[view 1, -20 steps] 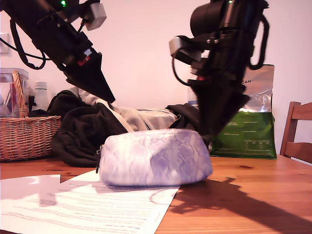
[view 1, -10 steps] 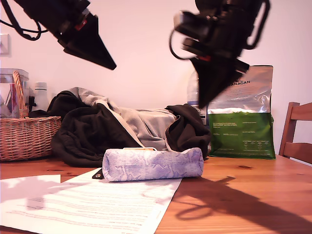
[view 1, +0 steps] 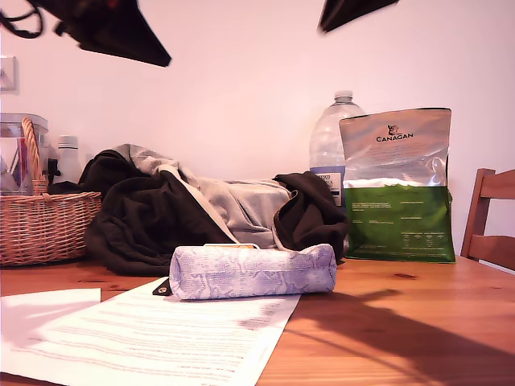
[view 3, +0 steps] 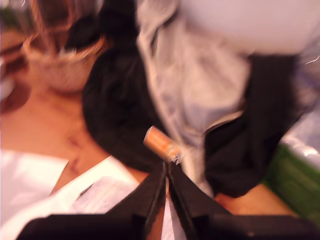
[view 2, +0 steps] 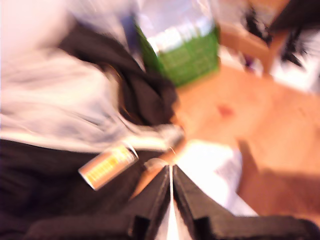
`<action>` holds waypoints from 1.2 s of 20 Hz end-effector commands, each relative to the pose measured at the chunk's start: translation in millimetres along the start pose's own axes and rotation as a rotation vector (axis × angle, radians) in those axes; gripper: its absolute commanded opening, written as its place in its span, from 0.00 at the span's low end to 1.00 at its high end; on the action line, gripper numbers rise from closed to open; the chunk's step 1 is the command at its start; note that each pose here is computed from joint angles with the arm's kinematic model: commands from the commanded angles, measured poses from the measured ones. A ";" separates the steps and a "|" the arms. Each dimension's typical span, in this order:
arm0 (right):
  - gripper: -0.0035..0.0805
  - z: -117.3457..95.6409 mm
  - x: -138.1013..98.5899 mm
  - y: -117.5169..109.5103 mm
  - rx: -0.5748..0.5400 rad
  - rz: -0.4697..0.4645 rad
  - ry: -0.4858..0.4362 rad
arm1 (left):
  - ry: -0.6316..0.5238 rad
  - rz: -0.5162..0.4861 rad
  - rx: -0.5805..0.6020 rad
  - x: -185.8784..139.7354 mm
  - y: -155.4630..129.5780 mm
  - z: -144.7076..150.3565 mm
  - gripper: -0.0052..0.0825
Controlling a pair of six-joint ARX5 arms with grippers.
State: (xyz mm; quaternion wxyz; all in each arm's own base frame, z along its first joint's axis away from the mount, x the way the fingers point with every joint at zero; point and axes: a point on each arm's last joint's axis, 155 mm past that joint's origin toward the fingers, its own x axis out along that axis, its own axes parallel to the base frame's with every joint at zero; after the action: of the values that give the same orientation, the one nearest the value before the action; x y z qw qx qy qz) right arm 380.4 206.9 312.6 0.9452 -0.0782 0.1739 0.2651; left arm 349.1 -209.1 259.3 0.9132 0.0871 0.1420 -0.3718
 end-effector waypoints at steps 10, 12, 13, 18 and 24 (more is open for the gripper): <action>0.03 -144.2 -75.4 -20.8 0.112 -0.103 -0.167 | -0.100 0.111 -0.170 -59.6 -6.9 -80.3 0.04; 0.03 -156.0 -91.6 -16.1 0.109 -0.104 -0.192 | -0.129 0.112 -0.192 -71.7 -13.1 -82.5 0.04; 0.03 -160.7 -98.3 -13.6 0.109 -0.103 -0.185 | -0.138 0.115 -0.192 -77.6 -15.2 -82.0 0.04; 0.03 -160.7 -129.6 -4.4 0.100 -0.093 -0.227 | -0.169 0.123 -0.181 -98.2 -22.4 -75.2 0.04; 0.03 -191.3 -127.6 -0.8 0.116 -0.086 -0.111 | -0.065 0.114 -0.222 -97.8 -28.2 -102.1 0.04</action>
State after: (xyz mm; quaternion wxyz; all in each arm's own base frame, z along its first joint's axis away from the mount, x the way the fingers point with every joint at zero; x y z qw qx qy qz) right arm 224.5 98.8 188.4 0.9686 -0.0155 0.1228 0.2157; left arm 243.6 -137.9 201.8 0.9427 -0.0160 0.1363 -0.3040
